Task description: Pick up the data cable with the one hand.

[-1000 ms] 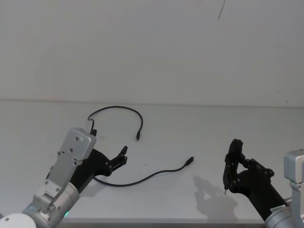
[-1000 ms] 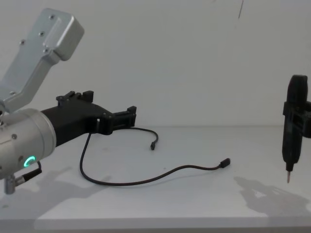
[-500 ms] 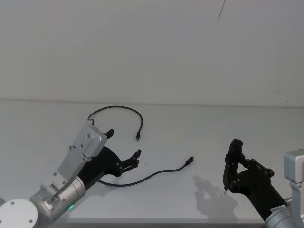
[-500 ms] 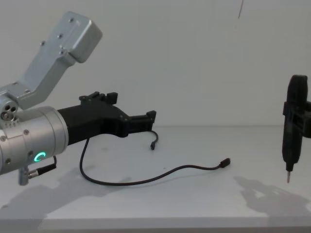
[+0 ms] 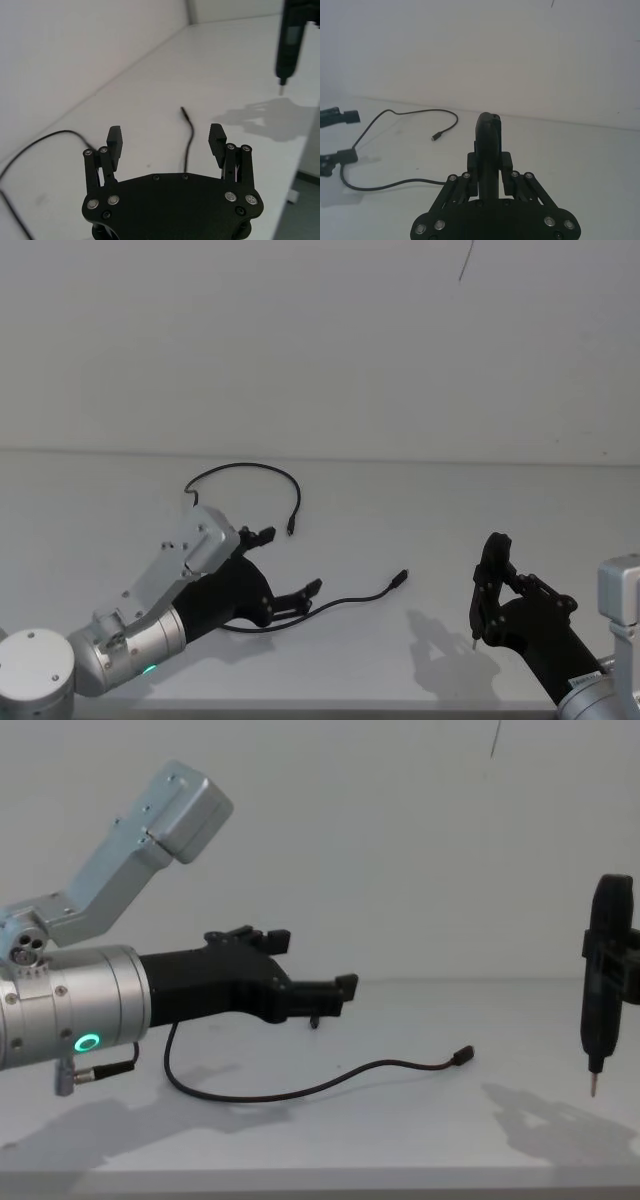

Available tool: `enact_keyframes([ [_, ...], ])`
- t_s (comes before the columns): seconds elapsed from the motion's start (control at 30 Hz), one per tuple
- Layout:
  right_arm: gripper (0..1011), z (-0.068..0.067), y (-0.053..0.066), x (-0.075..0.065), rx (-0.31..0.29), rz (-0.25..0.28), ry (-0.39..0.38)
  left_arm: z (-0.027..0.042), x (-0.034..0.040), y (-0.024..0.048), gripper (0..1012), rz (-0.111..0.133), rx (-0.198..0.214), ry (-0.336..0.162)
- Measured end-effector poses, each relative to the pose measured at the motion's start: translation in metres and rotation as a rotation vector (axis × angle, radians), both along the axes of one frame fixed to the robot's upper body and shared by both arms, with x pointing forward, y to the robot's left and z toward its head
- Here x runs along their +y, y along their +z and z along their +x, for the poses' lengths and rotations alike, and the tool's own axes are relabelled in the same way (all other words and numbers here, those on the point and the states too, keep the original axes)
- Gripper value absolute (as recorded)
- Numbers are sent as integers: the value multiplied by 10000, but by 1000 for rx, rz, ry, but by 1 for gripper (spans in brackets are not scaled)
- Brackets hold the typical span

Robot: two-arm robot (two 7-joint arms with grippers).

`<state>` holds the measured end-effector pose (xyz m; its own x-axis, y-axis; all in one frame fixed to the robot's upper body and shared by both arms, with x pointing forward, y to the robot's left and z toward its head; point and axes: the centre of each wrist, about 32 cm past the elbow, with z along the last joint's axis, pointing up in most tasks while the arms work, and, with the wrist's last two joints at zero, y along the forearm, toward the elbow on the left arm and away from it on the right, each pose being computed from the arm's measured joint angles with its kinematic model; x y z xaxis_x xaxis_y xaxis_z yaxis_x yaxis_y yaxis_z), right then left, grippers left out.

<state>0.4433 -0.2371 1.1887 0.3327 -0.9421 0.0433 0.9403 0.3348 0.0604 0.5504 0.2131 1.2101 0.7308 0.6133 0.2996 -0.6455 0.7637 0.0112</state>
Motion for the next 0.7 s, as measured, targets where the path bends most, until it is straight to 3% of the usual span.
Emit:
enact_keyframes([
  [0.07, 269, 0, 0, 0, 0, 0, 0, 55, 22, -3, 1001, 6, 23, -51],
  [0.3, 269, 0, 0, 0, 0, 0, 0, 197, 77, -18, 1001, 21, 71, -140],
  [0.7, 269, 0, 0, 0, 0, 0, 0, 414, 156, -67, 1001, 46, 140, -219],
])
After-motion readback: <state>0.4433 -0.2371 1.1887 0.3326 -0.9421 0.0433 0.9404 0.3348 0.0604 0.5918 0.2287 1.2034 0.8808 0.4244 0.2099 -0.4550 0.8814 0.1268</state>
